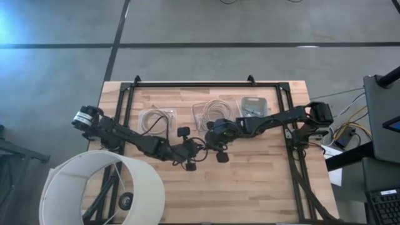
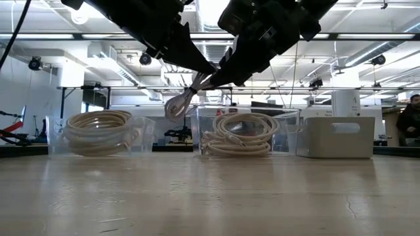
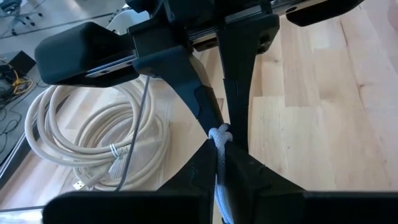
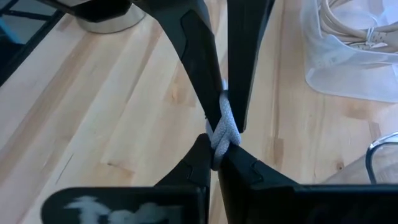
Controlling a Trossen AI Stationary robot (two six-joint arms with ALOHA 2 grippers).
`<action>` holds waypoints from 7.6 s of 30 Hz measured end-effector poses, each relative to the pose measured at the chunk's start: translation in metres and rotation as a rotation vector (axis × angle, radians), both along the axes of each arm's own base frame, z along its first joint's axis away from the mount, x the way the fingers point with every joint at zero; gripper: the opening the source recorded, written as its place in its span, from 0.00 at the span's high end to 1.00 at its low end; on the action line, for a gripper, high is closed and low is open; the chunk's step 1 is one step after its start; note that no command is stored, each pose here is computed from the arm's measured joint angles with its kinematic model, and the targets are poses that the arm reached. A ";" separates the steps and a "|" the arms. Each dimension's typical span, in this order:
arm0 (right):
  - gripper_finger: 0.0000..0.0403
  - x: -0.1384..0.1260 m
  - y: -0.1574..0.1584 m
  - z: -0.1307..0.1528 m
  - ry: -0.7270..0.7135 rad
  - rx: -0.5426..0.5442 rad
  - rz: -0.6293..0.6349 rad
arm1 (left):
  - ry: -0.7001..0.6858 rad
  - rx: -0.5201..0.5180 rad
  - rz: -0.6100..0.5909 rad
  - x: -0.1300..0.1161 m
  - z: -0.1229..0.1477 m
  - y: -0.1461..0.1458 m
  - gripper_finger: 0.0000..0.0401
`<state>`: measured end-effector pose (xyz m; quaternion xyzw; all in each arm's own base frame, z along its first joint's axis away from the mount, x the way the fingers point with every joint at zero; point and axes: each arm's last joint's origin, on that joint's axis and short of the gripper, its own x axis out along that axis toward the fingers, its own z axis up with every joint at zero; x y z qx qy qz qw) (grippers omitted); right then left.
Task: Pick & Place USB Port
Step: Put the white charger cable into the white bin
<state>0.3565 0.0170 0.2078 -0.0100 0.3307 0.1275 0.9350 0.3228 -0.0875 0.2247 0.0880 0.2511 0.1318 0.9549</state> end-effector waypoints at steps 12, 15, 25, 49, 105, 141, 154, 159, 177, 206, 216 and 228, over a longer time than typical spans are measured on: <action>0.97 -0.003 -0.003 -0.001 0.057 -0.066 -0.099 | 0.006 0.005 0.004 0.000 -0.001 0.001 0.93; 0.97 -0.004 -0.003 -0.001 0.061 -0.057 -0.114 | 0.018 0.014 -0.006 -0.001 -0.002 0.000 0.93; 0.97 -0.004 -0.004 -0.001 0.059 -0.066 -0.113 | 0.027 0.016 -0.007 -0.001 -0.002 0.000 0.93; 0.97 -0.020 -0.004 -0.003 0.232 -0.078 -0.117 | 0.026 0.014 -0.009 -0.001 -0.002 0.000 0.56; 0.97 -0.239 -0.022 0.018 0.053 -0.057 -1.054 | 0.008 -0.046 0.029 -0.002 -0.007 0.002 0.56; 0.97 -0.201 -0.017 -0.023 0.355 0.056 -1.207 | 0.015 -0.024 0.023 -0.002 -0.007 0.003 0.56; 0.97 -0.202 -0.017 -0.022 0.352 0.067 -1.203 | 0.016 -0.024 0.023 -0.002 -0.007 0.003 0.56; 0.97 -0.200 -0.016 -0.021 0.333 0.083 -1.201 | 0.016 -0.023 0.023 -0.002 -0.007 0.004 0.56; 0.97 -0.195 -0.016 -0.015 0.313 0.051 -1.133 | 0.017 -0.023 0.023 -0.002 -0.007 0.004 0.56; 0.97 -0.195 -0.015 -0.016 0.327 0.070 -1.119 | 0.017 -0.023 0.024 -0.002 -0.007 0.004 0.56; 0.97 -0.194 -0.015 -0.015 0.310 0.073 -1.121 | 0.017 -0.023 0.024 -0.002 -0.007 0.004 0.56; 0.83 -0.191 -0.015 -0.014 0.286 0.090 -1.117 | 0.017 -0.024 0.024 -0.002 -0.007 0.004 0.56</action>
